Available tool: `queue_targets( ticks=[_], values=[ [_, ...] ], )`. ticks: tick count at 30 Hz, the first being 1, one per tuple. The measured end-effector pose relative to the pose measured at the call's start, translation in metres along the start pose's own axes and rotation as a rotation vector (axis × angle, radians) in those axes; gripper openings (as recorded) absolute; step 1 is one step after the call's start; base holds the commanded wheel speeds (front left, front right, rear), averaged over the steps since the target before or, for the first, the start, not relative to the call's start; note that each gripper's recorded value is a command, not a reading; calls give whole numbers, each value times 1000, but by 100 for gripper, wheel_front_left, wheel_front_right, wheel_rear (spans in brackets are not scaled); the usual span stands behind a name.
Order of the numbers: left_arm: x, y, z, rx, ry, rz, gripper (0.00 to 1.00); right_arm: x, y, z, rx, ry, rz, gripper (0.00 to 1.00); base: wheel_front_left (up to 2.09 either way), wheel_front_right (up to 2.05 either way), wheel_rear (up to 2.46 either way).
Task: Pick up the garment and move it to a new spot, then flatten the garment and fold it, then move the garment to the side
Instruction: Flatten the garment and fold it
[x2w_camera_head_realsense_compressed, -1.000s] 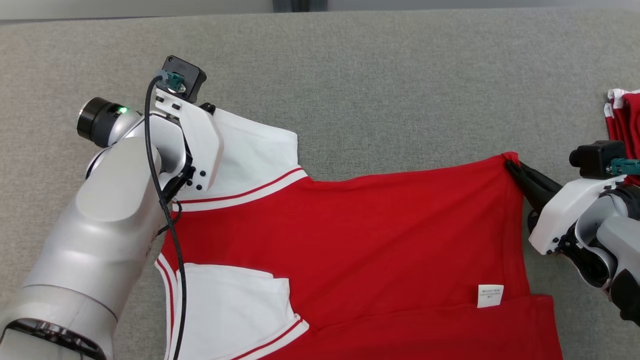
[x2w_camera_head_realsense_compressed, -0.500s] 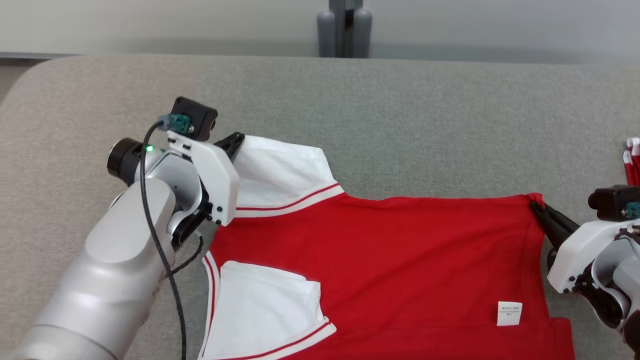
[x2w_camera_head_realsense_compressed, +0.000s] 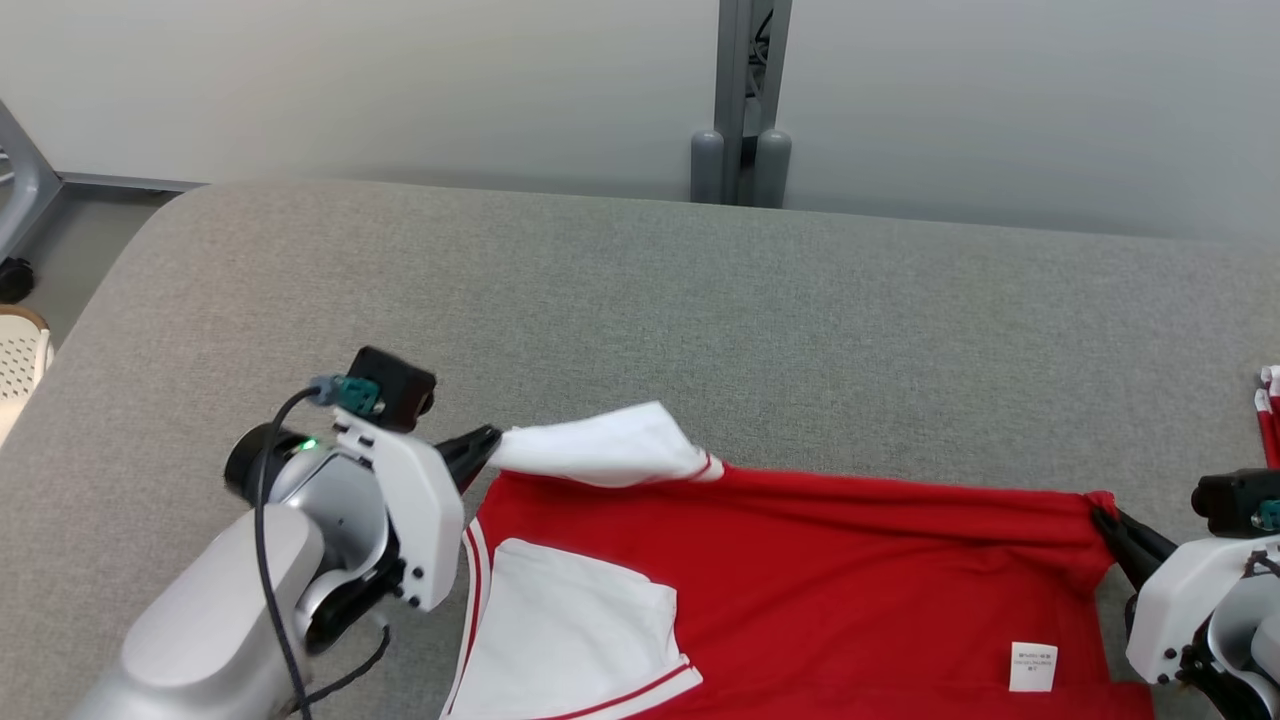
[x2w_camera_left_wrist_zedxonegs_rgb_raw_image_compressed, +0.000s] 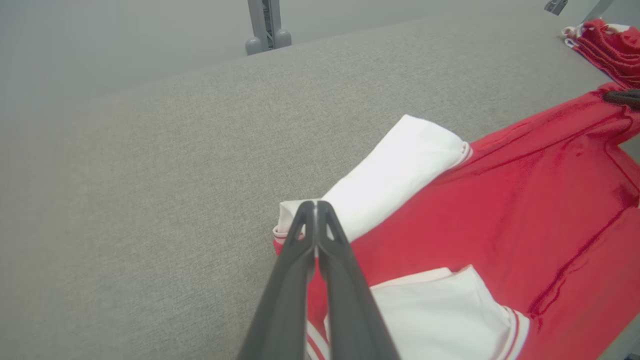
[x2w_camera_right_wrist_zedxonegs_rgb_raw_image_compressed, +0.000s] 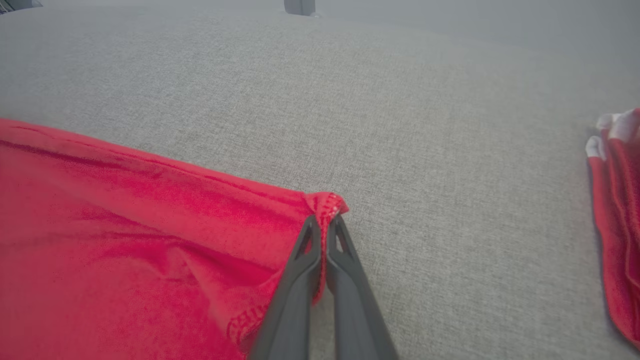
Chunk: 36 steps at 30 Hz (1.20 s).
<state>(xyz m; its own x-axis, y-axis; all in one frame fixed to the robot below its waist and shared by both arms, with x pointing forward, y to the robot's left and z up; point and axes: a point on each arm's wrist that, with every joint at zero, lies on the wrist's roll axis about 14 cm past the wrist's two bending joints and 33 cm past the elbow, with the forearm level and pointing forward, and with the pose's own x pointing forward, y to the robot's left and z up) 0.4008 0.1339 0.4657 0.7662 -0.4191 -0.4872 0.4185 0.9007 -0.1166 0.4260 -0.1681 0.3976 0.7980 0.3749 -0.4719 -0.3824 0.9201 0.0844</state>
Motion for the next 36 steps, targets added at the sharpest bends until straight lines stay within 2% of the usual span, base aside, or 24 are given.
queue_targets(
  ticks=[15, 26, 36],
  values=[
    [-45, -45, -45, -11, 175, -161, 0, -8, -4, -8, -85, 44, 10, 0, 0, 0, 0],
    [-61, -55, -52, -22, 225, -192, 0, -20, -5, -3, -325, 68, 85, 0, 0, 0, 0],
    [-72, -64, -70, -53, 298, -221, 0, -35, 9, -24, -337, 155, 154, 0, 0, 0, 0]
  ],
)
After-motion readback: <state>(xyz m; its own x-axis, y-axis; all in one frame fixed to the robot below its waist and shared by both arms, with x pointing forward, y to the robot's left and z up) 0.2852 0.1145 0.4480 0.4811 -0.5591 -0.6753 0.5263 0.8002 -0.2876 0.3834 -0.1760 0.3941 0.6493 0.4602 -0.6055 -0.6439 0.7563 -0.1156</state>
